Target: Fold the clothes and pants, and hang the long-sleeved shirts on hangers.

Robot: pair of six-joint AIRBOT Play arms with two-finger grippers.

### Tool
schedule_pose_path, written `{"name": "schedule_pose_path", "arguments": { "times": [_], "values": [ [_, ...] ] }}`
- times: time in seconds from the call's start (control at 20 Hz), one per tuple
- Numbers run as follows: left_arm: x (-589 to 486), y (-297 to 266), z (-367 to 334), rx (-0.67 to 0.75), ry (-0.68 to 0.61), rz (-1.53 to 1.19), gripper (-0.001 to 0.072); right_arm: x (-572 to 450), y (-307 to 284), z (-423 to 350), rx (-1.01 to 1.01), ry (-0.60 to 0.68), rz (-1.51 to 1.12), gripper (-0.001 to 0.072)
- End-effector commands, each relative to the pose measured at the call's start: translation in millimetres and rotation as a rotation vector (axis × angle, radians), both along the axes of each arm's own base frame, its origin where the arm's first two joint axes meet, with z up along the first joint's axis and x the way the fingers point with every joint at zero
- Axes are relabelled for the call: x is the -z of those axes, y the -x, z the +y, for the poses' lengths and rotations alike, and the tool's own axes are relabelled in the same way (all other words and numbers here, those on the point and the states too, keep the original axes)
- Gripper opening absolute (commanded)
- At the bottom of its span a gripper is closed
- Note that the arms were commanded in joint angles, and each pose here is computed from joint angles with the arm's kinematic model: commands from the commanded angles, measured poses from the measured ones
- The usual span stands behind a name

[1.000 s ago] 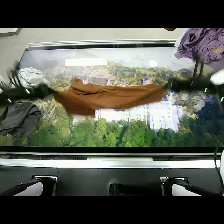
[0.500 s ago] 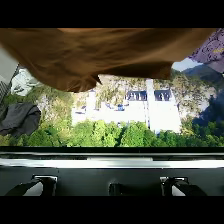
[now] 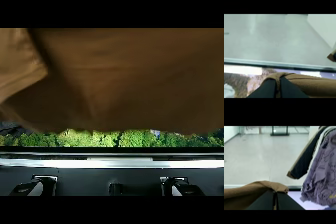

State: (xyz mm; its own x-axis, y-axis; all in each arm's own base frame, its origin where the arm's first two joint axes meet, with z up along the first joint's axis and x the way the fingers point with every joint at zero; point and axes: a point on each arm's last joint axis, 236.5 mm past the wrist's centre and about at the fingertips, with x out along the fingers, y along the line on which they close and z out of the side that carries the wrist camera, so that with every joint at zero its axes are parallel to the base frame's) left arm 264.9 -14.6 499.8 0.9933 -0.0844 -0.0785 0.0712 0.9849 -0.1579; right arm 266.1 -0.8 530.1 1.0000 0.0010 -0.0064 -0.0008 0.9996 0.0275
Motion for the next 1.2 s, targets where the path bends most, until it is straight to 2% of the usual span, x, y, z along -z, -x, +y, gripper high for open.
{"name": "schedule_pose_path", "arguments": {
  "times": [0.0,0.3,0.4,0.65,0.85,1.15],
  "values": [
    [46,-35,15,-0.032,-0.002,0.135,0.0017,53,-46,2,-0.011,-0.035,0.203,0.0025],
    [214,-168,9,0.091,-0.064,0.536,0.0017,255,-173,0,-0.007,-0.073,0.758,0.0025],
    [283,-212,1,0.121,-0.049,0.661,0.0018,332,-204,-1,0.0,-0.083,0.895,0.0025],
    [452,-293,-16,0.152,0.04,0.868,0.0018,471,-273,-7,0.015,-0.078,1.02,0.0025],
    [516,-314,-12,0.129,0.063,0.909,0.0018,526,-307,-9,0.043,-0.122,1.004,0.0025],
    [537,-280,1,0.157,0.071,1.071,0.0018,568,-273,-3,0.043,-0.15,1.205,0.0025]
  ]
}}
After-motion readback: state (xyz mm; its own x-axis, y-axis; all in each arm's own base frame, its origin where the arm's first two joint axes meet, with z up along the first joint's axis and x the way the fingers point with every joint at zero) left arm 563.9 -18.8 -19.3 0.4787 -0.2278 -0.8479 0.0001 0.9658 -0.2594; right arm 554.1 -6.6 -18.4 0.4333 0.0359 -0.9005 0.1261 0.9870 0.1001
